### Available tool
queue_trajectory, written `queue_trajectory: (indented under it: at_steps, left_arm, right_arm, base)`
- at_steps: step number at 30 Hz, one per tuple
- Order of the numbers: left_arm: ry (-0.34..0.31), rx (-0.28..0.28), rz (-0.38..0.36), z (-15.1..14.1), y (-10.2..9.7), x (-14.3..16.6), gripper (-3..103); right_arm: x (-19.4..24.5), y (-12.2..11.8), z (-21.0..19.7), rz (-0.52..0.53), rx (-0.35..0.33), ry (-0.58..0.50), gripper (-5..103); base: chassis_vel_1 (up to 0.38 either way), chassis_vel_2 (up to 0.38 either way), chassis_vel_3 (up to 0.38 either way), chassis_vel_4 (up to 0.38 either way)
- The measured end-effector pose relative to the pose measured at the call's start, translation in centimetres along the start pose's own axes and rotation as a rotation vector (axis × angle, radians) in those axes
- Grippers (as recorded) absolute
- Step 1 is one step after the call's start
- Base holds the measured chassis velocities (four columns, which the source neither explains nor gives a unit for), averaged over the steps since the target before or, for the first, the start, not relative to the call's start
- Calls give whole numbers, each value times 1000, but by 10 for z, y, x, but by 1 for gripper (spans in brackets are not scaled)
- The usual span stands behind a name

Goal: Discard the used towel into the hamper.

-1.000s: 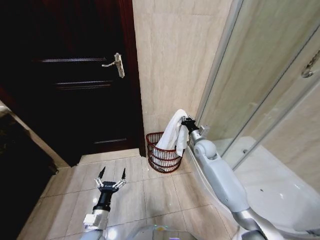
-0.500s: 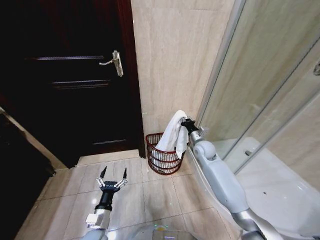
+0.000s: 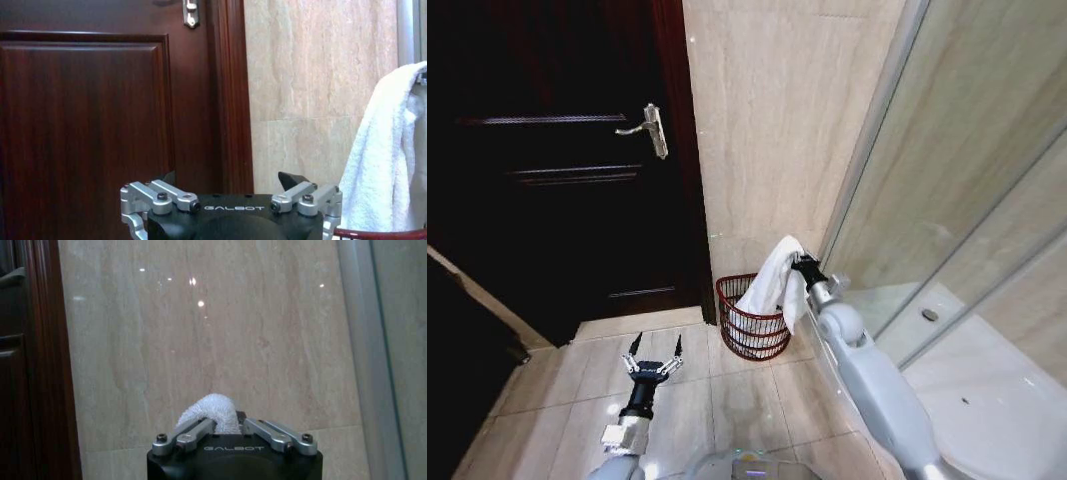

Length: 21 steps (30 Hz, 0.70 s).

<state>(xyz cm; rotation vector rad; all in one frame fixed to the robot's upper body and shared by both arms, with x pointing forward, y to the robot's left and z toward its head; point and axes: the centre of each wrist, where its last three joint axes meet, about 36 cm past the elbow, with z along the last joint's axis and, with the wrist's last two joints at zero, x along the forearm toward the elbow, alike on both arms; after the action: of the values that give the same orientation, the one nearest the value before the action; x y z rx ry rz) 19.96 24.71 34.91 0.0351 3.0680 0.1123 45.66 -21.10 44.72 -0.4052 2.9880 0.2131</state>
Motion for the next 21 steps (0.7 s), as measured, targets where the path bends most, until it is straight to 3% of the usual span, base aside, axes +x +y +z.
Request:
queue_trajectory:
  at_steps: [21]
  left_arm:
    - [10, 21, 42, -1, -25, -3, 100]
  right_arm:
    - [15, 19, -52, -9, 3, -76, 4]
  base:
    - [-59, 56, 58, -54]
